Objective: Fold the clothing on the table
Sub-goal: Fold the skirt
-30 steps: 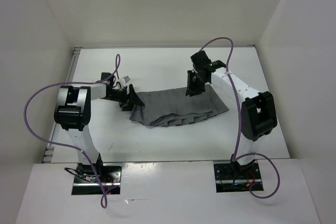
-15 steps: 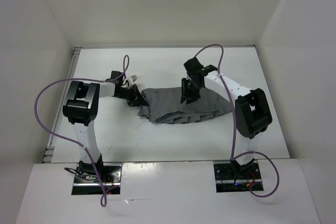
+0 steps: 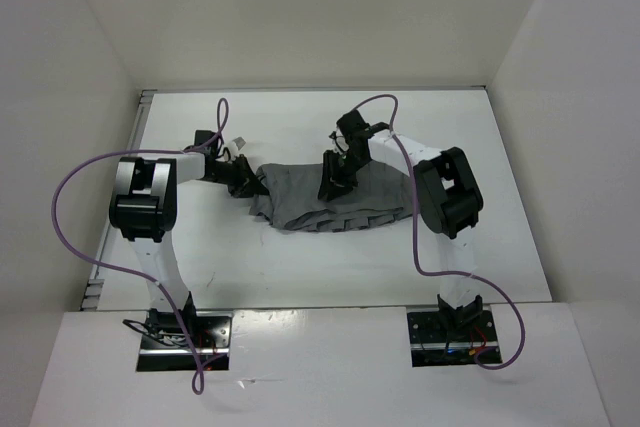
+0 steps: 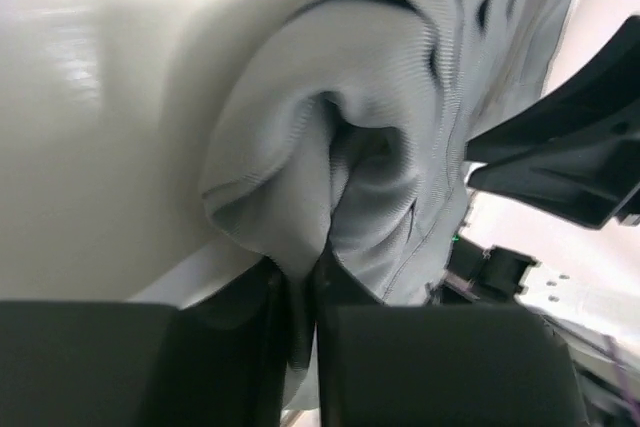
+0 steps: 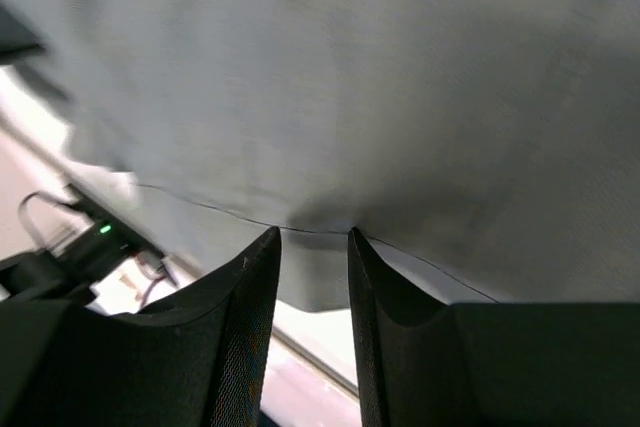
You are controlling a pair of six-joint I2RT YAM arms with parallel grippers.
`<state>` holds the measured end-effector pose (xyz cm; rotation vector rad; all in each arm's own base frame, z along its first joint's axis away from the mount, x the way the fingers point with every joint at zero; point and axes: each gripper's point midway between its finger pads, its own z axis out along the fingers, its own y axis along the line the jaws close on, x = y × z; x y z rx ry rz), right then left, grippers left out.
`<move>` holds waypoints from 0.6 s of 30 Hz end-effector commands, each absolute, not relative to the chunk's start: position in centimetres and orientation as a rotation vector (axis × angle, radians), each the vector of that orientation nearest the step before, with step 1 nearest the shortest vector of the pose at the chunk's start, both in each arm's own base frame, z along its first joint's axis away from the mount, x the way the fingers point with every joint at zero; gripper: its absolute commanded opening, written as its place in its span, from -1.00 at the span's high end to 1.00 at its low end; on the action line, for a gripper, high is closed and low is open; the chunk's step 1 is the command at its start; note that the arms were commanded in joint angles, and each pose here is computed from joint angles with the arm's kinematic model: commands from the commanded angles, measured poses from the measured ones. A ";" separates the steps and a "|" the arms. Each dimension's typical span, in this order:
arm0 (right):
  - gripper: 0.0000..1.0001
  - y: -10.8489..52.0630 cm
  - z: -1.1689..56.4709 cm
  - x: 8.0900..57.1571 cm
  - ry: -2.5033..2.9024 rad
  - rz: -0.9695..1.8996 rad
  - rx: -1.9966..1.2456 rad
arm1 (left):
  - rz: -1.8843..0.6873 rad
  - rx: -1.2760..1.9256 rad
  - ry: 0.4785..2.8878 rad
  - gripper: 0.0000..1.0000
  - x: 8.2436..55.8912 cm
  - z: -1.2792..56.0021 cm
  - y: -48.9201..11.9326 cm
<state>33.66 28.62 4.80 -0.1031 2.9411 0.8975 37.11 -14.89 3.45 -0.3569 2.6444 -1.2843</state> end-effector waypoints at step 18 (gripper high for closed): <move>0.46 39.9 7.8 32.7 2.811 1.307 -0.445 | -1.452 -0.237 2.544 -0.18 36.3 7.5 -16.3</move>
